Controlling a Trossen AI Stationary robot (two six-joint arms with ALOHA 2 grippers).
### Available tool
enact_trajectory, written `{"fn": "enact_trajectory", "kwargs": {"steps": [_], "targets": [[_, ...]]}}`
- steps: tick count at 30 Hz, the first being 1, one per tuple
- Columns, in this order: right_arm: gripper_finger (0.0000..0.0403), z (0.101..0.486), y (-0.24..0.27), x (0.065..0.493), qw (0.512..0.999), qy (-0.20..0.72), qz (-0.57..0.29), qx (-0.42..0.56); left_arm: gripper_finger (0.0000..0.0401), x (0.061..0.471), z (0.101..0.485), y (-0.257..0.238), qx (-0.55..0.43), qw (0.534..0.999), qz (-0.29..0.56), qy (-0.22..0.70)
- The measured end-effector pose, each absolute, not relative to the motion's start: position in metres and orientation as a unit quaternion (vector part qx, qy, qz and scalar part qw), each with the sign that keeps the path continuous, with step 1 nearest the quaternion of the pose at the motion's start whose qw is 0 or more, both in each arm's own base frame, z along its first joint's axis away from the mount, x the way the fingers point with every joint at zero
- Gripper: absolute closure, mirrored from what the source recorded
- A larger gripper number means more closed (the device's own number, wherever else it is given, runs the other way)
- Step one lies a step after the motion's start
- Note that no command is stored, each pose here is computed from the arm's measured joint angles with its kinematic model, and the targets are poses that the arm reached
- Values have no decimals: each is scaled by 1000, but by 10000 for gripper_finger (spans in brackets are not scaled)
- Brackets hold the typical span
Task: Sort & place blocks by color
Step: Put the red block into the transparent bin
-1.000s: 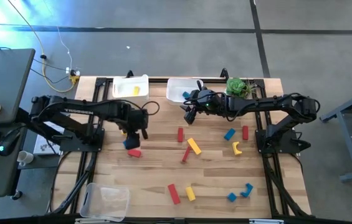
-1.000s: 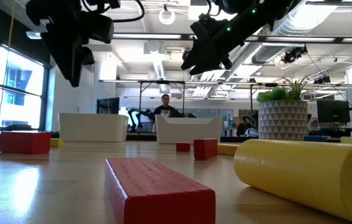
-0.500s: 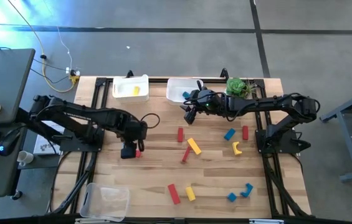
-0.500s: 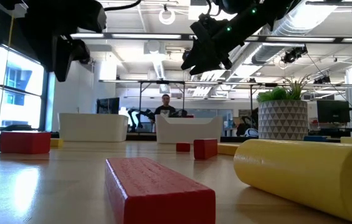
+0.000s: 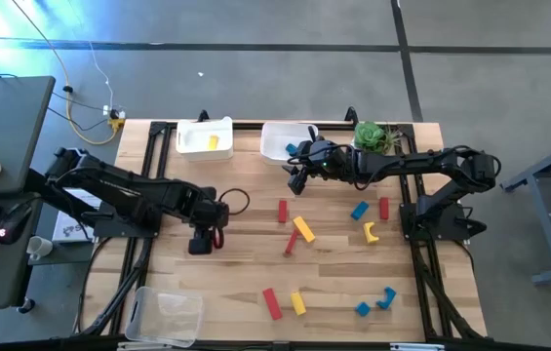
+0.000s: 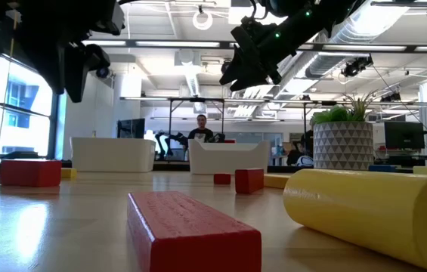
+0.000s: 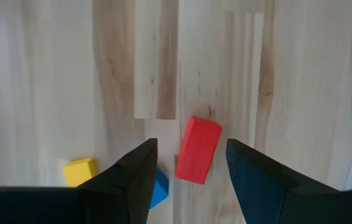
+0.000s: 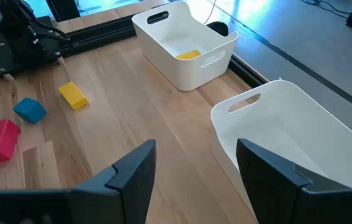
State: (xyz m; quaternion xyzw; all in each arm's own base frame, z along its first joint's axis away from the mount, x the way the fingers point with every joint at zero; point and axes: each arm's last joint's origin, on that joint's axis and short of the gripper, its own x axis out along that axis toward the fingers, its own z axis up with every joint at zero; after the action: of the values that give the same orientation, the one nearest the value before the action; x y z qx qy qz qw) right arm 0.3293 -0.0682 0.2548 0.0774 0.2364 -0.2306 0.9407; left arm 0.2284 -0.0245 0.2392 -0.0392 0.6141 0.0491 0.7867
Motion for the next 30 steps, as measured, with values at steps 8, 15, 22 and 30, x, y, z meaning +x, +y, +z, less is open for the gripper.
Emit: {"fn": "enact_trajectory", "kwargs": {"steps": [8, 15, 22, 30], "targets": [[192, 255, -67, 330, 944, 238, -214, 82, 221, 225, 221, -33, -27, 787, 34, 615], [192, 255, -67, 330, 944, 239, -214, 82, 221, 224, 210, -37, -26, 779, 25, 626], [192, 254, -67, 329, 943, 242, -214, 82, 221, 224, 191, -38, -33, 763, 31, 645], [192, 253, -67, 328, 940, 250, -215, 82, 221, 235, 167, -40, -22, 731, 36, 681]]}}
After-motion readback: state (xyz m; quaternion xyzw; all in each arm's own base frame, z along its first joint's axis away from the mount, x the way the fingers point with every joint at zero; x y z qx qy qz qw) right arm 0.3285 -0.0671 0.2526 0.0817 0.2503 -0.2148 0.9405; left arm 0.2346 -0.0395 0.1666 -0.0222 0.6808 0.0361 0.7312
